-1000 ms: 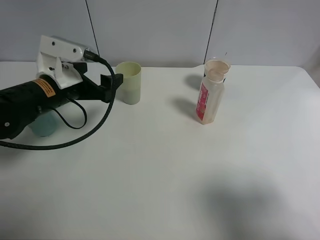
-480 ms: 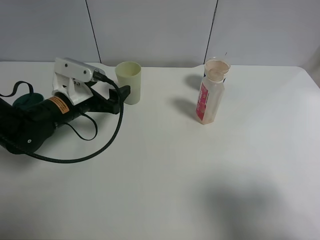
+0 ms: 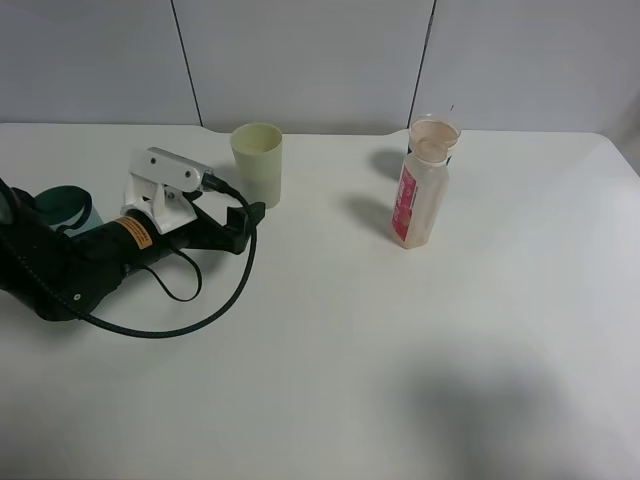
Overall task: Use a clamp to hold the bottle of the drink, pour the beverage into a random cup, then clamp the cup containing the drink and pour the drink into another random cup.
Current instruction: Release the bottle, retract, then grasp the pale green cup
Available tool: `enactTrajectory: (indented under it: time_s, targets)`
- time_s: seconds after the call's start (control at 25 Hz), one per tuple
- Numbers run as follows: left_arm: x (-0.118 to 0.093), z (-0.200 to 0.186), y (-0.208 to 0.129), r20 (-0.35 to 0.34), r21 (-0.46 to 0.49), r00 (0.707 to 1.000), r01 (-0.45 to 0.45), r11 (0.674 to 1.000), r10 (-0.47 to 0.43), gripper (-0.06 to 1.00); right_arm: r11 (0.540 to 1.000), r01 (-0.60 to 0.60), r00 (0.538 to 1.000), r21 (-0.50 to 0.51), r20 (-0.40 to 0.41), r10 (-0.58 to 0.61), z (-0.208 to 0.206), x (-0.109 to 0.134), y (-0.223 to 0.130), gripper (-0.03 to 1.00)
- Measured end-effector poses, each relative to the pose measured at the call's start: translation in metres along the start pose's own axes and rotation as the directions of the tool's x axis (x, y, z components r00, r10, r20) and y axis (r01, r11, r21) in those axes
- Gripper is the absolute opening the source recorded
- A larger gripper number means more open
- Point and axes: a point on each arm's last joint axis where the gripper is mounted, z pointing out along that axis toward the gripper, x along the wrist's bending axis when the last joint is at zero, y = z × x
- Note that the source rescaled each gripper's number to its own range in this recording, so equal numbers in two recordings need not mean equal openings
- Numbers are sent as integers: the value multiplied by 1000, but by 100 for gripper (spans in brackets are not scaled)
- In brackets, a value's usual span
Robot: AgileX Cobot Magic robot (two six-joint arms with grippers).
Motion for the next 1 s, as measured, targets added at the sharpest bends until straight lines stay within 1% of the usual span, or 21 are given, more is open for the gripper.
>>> enactTrajectory:
  time_s: [0.24,0.36,0.56,0.72,1.0]
  targets:
    - [0,5,1,4,-10,1000,-3,1000,3,100,1000,0,1000,0,0,0,0,0,0,91]
    - [2,18,-3,5,-12,1000,-3,1000,3,100,1000,0,1000,0,0,0,0,0,0,91]
    - [2,24,-6,7,-13,1000,-4,1000,4,100,1000,0,1000,0,0,0,0,0,0,91]
    - [4,36,-2,8,-44,1000,-7,999,8,100,1000,0,1000,0,0,0,0,0,0,91]
    - [7,47,-7,9,-45,1000,-2,999,3,100,1000,0,1000,0,0,0,0,0,0,91]
